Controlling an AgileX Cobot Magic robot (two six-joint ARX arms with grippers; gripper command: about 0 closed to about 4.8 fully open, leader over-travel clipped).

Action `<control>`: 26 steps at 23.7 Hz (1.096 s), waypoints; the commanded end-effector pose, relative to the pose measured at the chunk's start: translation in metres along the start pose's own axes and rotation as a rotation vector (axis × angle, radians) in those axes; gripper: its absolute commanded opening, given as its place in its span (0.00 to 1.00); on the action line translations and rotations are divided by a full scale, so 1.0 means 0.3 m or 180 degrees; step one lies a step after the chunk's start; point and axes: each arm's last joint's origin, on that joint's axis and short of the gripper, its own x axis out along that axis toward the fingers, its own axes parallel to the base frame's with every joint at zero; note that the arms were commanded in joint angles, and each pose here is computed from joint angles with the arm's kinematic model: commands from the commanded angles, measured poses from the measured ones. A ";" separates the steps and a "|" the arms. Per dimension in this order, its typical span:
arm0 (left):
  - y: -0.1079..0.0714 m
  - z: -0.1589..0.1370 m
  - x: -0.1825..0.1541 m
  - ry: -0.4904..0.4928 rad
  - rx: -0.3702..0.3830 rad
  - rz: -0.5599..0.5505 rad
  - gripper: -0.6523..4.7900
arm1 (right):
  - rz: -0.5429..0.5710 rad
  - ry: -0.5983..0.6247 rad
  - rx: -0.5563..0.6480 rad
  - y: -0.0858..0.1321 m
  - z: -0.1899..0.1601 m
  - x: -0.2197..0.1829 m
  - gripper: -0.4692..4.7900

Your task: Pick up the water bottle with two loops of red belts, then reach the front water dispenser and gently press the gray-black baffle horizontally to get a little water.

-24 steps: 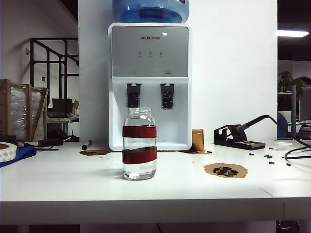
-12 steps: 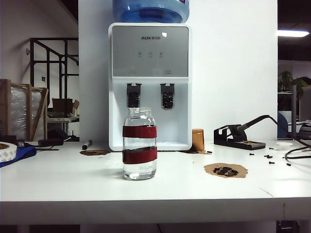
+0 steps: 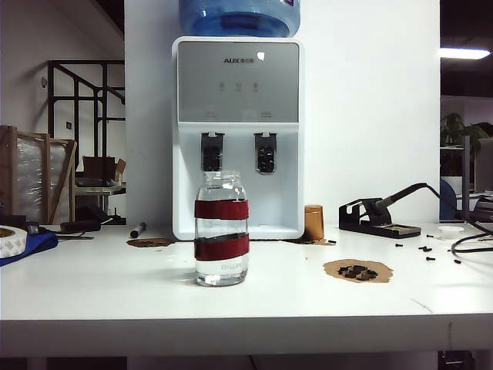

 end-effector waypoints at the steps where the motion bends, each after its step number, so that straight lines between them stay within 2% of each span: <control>1: 0.015 -0.009 0.002 0.0056 -0.0023 -0.0012 0.11 | -0.0014 -0.0022 0.0021 -0.001 0.002 0.000 0.08; 6: 0.005 -0.013 0.001 0.0098 -0.0012 -0.0119 0.11 | 0.0010 -0.0018 0.0059 0.000 0.002 0.000 0.09; 9: 0.002 -0.036 0.000 0.0320 0.0011 -0.0161 0.11 | 0.0009 -0.0016 0.0059 0.000 0.002 0.000 0.09; 26: 0.002 -0.035 0.000 0.0309 0.0010 -0.0145 0.11 | 0.0014 -0.0016 0.0060 0.000 0.002 0.000 0.09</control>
